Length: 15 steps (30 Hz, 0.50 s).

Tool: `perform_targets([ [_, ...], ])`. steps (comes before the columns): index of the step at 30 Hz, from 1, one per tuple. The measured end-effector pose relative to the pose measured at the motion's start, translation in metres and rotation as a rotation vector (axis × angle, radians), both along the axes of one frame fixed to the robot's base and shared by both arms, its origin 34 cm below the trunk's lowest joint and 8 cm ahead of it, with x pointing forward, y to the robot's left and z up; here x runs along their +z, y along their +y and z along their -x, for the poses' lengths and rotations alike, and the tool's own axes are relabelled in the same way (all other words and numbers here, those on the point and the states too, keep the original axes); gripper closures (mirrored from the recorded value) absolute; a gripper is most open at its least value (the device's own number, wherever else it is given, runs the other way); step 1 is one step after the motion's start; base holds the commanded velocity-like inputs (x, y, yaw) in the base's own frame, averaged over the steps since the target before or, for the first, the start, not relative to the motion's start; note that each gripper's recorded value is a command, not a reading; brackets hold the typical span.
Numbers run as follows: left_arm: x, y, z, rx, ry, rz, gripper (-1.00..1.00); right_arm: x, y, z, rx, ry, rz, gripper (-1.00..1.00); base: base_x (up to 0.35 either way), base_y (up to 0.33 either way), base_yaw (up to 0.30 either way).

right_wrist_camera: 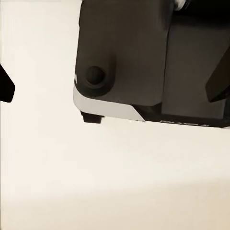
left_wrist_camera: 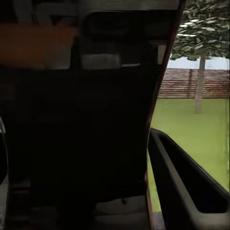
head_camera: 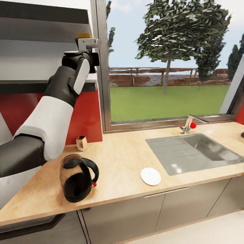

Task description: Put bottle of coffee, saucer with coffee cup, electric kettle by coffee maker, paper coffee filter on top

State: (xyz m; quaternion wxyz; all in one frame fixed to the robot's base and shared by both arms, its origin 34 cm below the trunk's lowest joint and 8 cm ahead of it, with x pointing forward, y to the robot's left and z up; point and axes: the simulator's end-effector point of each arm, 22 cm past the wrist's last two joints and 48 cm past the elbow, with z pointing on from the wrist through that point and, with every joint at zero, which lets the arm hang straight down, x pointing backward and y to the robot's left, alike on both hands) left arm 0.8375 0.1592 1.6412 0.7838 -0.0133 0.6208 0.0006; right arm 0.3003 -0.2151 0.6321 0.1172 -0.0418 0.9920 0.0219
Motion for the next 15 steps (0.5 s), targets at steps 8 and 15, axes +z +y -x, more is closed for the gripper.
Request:
perform_targets([
  [8, -0.0003, -0.0003, -0.0002, -0.001, 0.001, 0.001, 1.00, 0.0000, -0.0001, 0.0003, 0.000, 0.001, 0.000, -1.00, -0.103, -0.245, -0.273],
  [15, -0.0055, -0.0016, -0.0026, -0.004, 0.011, 0.003, 1.00, 0.0001, -0.0001, -0.0001, -0.005, -0.001, -0.001, -1.00, -0.030, -0.127, -0.298],
])
